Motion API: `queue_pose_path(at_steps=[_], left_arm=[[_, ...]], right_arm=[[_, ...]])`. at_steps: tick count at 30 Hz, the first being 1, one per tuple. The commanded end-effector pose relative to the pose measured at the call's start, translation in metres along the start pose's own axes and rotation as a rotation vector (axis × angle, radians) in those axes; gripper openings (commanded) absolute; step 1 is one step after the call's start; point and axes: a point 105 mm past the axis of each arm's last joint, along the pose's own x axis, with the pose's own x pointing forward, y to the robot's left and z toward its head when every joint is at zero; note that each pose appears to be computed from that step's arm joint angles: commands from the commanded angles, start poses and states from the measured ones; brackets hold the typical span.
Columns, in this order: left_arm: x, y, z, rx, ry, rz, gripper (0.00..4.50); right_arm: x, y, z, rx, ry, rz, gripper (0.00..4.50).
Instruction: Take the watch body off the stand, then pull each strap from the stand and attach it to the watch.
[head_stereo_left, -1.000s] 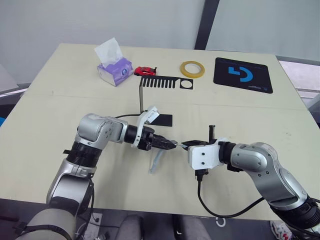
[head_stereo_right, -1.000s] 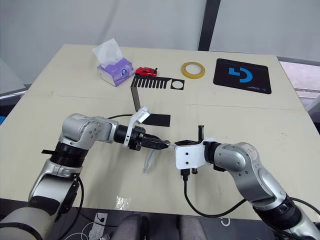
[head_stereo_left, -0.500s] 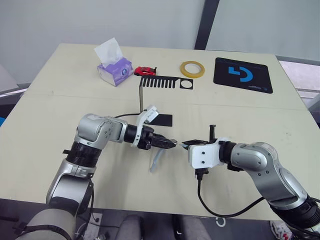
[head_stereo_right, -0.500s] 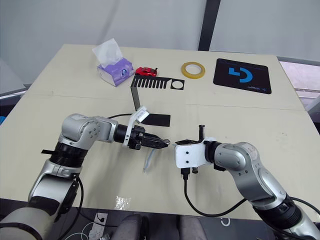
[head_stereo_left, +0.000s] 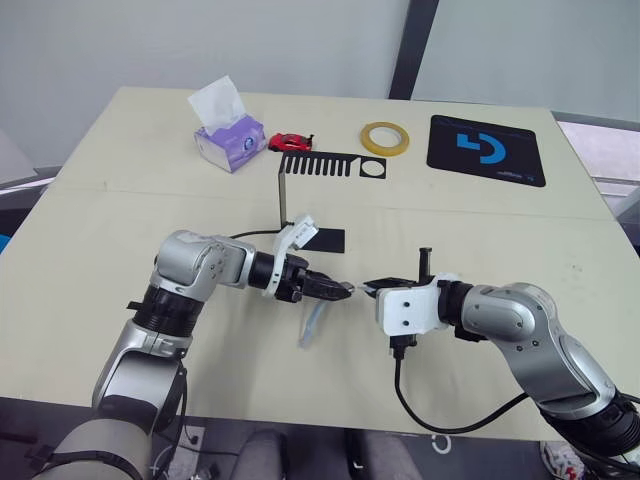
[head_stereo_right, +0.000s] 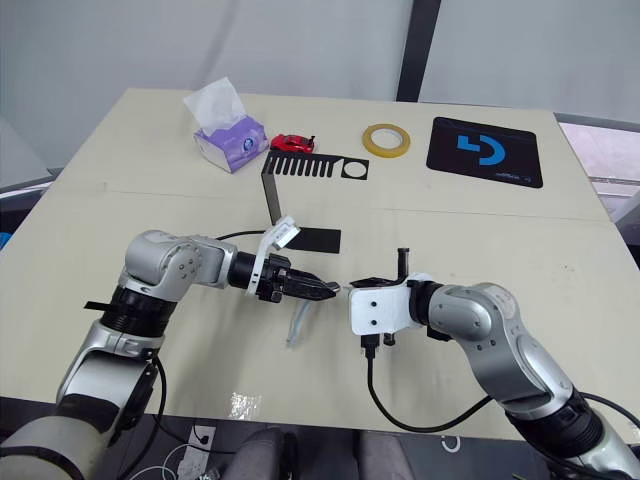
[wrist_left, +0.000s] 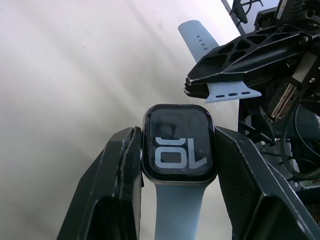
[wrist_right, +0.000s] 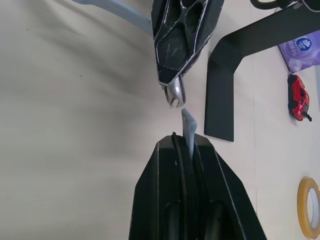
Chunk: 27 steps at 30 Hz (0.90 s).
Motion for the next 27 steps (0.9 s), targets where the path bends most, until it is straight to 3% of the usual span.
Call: queue_pose_path(at_steps=[1,27], left_arm=[[-0.0001,-0.0110,0.0103,0.048,-0.025,-0.034,1.74],[0.0002,-0.0166,0.0161,0.039,-0.044,-0.048,1.74]], right_arm=[[-0.0052,-0.0085,0.0091,-0.033,-0.025,-0.036,0.00],[-0.0032,-0.0066,0.0089,-0.030,-0.026,-0.026,0.00]])
